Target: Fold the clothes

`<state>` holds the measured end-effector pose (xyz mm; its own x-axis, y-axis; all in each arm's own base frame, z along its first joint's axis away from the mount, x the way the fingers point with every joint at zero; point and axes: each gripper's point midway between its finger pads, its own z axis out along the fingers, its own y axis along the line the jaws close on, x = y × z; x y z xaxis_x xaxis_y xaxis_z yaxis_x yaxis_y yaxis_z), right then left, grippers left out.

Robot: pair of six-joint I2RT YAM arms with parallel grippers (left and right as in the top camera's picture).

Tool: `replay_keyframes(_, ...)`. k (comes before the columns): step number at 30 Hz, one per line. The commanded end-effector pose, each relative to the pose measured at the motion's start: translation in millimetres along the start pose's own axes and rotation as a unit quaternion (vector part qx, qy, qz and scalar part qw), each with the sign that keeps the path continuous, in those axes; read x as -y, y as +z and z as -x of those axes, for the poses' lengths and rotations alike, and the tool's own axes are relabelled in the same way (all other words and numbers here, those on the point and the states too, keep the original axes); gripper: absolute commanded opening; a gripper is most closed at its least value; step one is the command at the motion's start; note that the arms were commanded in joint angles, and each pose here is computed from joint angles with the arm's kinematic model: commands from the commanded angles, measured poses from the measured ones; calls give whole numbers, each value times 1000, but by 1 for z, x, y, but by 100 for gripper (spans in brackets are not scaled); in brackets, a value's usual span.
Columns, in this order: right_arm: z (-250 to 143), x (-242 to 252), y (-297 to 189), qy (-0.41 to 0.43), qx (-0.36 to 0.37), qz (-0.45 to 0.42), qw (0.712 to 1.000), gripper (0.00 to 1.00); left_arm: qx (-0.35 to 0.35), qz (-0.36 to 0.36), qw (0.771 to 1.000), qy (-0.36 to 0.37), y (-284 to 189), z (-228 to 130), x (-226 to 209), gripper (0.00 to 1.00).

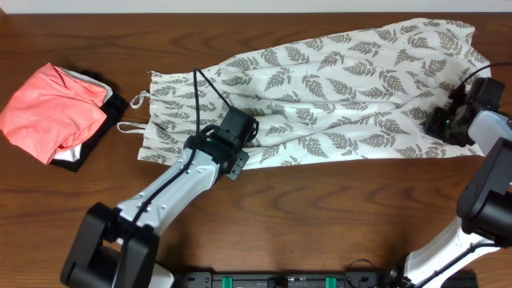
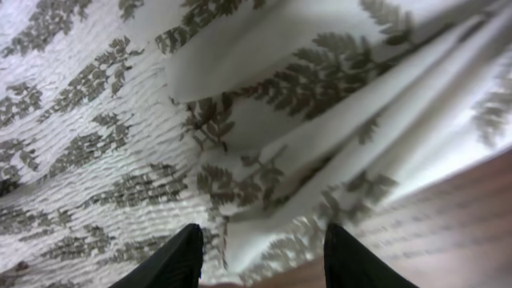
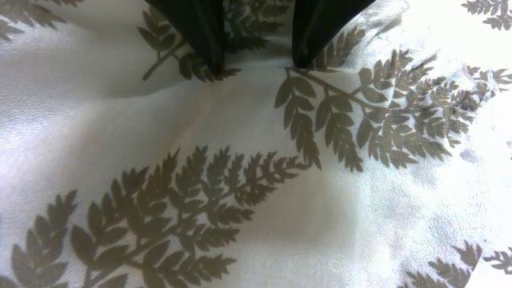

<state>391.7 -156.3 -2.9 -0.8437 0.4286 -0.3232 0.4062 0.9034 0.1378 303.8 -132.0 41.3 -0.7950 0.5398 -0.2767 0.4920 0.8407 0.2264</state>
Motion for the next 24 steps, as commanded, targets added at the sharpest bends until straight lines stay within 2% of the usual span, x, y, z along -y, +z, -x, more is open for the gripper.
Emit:
replay_keyframes(1,-57,-10,31,12,-88,18,996,27,-29,17,999,19,18,-12,-1,49)
replay_keyframes(12,-56,-10,31,12,-86,18,996,28,-40,15,999,27,30,-15,5,49)
replay_keyframes(17,-56,-8,31,11,-85,14,996,28,-37,13,997,60,24,-14,23,49)
replay_keyframes(24,-56,-8,31,11,-86,12,996,29,-24,49,993,107,17,-10,38,49)
